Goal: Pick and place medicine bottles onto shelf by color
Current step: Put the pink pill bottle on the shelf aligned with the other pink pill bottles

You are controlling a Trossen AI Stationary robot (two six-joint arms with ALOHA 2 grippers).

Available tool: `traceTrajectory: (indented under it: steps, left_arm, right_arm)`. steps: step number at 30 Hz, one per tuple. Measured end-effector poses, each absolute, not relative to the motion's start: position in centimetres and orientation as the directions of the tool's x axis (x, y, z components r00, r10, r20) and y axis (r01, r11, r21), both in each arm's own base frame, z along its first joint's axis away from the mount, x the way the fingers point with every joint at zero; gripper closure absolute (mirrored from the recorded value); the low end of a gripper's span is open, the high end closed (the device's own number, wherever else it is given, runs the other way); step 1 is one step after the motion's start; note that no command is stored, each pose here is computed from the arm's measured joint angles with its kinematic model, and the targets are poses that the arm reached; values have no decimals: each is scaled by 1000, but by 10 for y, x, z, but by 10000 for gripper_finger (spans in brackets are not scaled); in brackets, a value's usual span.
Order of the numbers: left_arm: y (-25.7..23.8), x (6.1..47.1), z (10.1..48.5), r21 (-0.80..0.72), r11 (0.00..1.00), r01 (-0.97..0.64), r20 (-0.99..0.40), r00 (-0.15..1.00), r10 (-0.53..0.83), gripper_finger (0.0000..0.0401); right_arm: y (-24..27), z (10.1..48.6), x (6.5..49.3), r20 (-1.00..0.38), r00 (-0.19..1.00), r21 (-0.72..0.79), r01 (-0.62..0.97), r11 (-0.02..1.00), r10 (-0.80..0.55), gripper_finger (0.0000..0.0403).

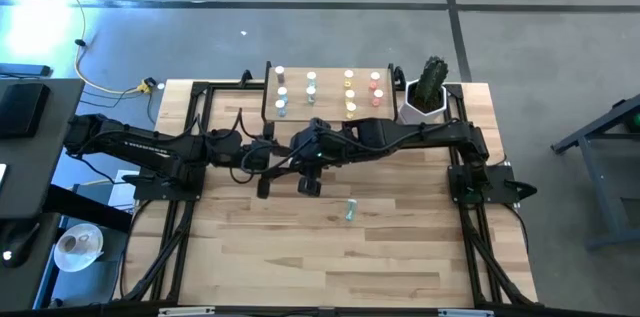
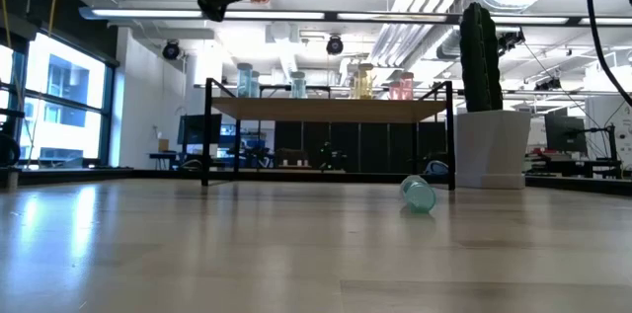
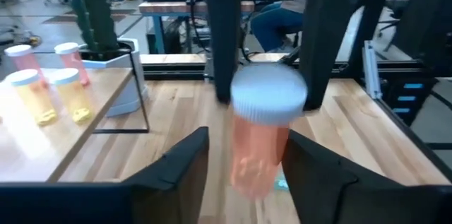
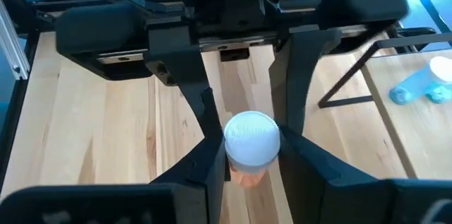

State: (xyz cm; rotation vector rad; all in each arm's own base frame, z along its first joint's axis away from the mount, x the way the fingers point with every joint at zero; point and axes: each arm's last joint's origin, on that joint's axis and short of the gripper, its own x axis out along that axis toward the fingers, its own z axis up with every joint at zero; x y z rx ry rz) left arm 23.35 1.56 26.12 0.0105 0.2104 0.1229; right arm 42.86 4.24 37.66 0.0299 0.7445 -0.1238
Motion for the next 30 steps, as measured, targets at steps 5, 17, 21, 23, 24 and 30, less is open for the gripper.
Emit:
traceTrajectory:
  steps: [5,17,21,23,24,30]
  left_arm:
    - [17,233,261,34,986,-166,-207,964,169,212]
    - [17,233,261,36,986,-166,-215,962,169,209]
    - [17,233,260,36,986,-165,-217,961,169,210]
    - [17,233,260,36,986,-165,-218,961,169,210]
    - [17,233,260,36,986,-165,-218,961,169,210]
    - [17,233,261,36,986,-166,-214,962,169,209]
  right_arm:
    - [40,396,412,-652,744,-41,157,987,-145,306]
    - [44,455,337,-532,709,-237,399,886,-462,306]
    - [48,448,317,-556,590,-320,498,806,-585,306]
    - [49,437,313,-565,517,-358,548,756,-643,304]
    - [49,430,311,-572,481,-373,568,734,-664,303]
    - [46,388,300,-627,336,-399,636,660,-703,301]
